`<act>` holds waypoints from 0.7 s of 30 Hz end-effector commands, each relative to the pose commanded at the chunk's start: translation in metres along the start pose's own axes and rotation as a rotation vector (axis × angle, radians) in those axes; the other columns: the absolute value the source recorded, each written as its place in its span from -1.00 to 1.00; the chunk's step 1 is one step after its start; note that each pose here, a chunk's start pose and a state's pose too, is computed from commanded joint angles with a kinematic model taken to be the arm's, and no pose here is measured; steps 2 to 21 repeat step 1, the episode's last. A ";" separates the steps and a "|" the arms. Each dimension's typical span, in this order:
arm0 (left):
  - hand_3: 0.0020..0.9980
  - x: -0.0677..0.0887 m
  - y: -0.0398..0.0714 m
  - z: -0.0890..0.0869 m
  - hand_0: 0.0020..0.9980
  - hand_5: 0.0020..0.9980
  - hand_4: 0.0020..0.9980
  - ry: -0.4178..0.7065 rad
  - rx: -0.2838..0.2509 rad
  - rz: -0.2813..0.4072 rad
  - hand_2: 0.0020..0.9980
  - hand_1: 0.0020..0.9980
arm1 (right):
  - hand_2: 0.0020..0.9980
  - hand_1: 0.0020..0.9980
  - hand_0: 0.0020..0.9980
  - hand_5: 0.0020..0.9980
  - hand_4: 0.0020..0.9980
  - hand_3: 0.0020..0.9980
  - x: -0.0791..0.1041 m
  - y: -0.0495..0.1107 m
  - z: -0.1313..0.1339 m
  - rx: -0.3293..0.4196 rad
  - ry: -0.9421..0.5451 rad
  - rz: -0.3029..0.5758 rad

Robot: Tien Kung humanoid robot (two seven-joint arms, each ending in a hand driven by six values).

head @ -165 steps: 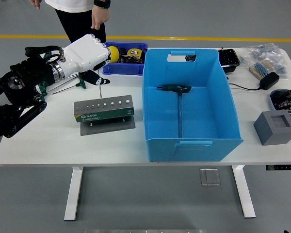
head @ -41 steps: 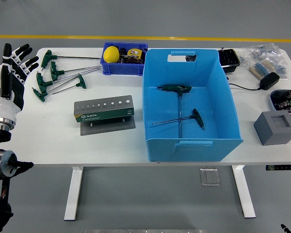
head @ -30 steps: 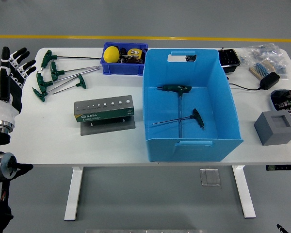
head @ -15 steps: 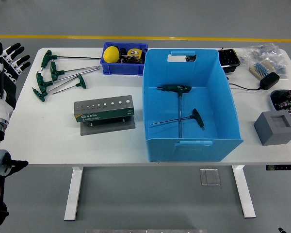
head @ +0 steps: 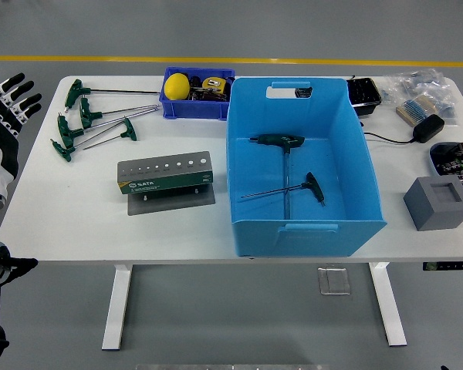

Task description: Lift tool from toolbox,place it in box,lift tool from toolbox,place it in box

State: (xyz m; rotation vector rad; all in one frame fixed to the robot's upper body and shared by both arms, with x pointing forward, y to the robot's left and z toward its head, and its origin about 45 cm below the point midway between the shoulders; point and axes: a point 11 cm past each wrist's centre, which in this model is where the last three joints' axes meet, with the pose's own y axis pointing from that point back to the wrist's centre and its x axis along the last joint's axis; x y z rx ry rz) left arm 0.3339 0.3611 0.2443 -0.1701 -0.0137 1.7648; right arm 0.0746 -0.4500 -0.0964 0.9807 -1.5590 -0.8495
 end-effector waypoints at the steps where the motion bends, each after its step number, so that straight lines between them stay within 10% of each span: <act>1: 0.56 0.001 0.000 0.000 0.53 1.00 1.00 0.001 0.000 0.004 0.60 0.49 | 0.35 0.10 0.21 0.93 0.86 0.45 0.000 0.000 0.000 0.001 -0.001 0.001; 21: 0.56 0.001 0.000 0.000 0.53 1.00 1.00 0.001 0.000 0.004 0.60 0.49 | 0.35 0.10 0.21 0.93 0.86 0.45 0.000 0.000 0.000 0.001 -0.001 0.001</act>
